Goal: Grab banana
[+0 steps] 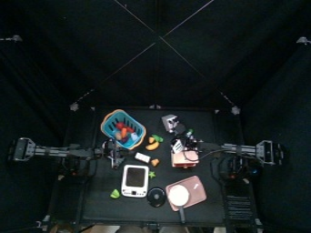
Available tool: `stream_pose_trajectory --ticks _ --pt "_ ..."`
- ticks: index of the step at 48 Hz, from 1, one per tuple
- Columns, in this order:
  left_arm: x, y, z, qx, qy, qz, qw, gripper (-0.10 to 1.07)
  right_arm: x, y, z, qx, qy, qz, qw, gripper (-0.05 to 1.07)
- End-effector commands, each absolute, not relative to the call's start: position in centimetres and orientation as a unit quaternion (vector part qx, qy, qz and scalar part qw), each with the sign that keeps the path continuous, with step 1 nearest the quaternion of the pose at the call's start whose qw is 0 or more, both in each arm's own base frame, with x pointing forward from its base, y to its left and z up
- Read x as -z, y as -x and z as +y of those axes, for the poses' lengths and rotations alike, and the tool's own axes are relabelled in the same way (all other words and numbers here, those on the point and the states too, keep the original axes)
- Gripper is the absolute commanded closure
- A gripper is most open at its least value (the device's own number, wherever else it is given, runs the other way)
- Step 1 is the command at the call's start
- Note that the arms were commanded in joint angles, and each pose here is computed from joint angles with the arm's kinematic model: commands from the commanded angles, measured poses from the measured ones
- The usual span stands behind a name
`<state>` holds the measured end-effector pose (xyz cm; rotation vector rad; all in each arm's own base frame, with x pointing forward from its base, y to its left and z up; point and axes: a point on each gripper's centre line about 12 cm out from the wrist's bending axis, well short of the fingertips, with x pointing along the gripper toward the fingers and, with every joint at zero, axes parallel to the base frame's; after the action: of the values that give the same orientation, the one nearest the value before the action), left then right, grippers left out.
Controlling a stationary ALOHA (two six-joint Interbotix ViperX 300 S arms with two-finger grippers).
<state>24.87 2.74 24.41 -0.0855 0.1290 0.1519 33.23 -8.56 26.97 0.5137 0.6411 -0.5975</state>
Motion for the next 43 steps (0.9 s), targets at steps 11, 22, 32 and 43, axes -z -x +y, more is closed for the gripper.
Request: stream_pose_trajectory --ticks 11,22,32,43 --pt "-25.3 -22.9 3.9 -0.102 0.042 0.03 0.993 0.67 -26.5 -38.2 -8.2 0.259 -0.182 0.305 0.898 0.61" --pt "-24.9 -21.6 4.1 -0.112 0.05 0.021 0.992 0.67 -24.4 -39.8 -8.7 0.251 -0.143 0.317 0.903 0.37" --pt "-24.7 -21.6 4.2 -0.117 0.054 0.023 0.991 0.67 -22.2 -41.2 -9.0 0.245 -0.129 0.333 0.901 0.14" --pt "-24.6 -21.5 4.5 -0.125 0.066 0.025 0.99 0.67 -21.1 -42.3 -9.2 0.251 -0.118 0.348 0.895 0.03"
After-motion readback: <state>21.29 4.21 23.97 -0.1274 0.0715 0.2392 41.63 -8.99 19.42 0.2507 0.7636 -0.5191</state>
